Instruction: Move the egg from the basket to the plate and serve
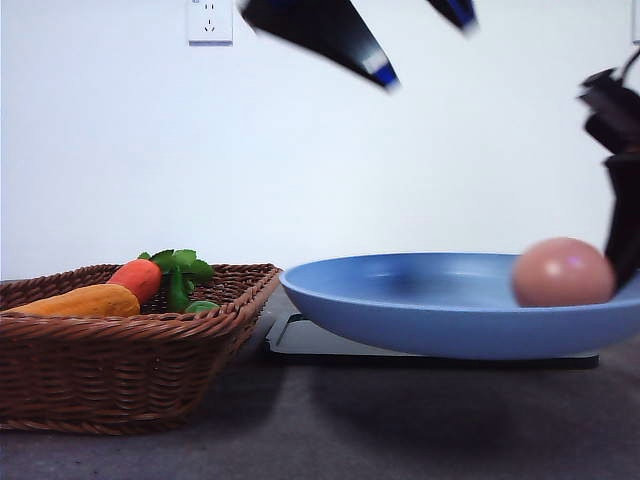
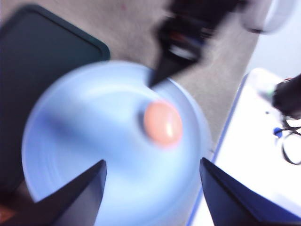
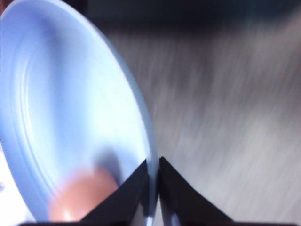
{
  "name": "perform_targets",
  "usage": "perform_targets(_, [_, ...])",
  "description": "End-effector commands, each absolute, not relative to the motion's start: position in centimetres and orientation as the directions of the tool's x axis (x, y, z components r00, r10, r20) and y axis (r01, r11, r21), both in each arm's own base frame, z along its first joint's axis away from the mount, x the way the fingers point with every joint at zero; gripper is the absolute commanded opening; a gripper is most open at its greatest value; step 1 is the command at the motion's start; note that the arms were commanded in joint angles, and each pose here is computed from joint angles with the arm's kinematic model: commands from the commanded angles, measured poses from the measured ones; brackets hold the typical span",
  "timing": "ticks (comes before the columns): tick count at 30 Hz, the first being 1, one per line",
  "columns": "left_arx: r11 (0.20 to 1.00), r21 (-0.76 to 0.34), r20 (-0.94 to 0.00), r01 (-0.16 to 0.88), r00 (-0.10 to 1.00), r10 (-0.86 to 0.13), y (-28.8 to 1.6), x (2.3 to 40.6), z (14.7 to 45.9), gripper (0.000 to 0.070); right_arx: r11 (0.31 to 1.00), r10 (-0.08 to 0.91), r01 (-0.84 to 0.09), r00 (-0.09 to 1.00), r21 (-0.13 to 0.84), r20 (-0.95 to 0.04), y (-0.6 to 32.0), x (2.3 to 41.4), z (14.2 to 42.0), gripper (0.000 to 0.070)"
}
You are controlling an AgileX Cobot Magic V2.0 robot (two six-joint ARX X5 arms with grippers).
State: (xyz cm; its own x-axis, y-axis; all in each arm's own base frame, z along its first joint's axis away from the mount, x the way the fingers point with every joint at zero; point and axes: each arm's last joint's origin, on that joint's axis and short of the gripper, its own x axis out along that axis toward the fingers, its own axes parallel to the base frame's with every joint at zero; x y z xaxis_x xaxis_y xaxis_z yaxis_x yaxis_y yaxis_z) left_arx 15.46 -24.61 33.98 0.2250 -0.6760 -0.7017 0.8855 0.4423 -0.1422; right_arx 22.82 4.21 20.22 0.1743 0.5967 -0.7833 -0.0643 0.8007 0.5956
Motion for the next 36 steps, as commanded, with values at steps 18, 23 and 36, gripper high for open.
perform_targets(18, [0.568, -0.048, -0.501, 0.821, 0.472, -0.725, -13.3, 8.9, 42.0, 0.0403, 0.811, 0.581, -0.043, 0.182, 0.584, -0.793, 4.3, 37.0, 17.0, 0.0000])
perform_targets(23, [0.591, -0.052, -0.480, 0.805, 0.498, -0.722, -11.8, 8.0, 42.4, 0.0403, 0.812, 0.579, -0.042, 0.180, 0.582, -0.795, 4.4, 37.7, 16.0, 0.0035])
perform_targets(36, [0.681, 0.009, -0.467, 0.732, 0.605, -0.645, -11.6, 8.3, 42.5, 0.0346, 0.789, 0.611, -0.086, 0.224, 0.609, -0.759, 4.2, 38.1, 18.5, 0.0202])
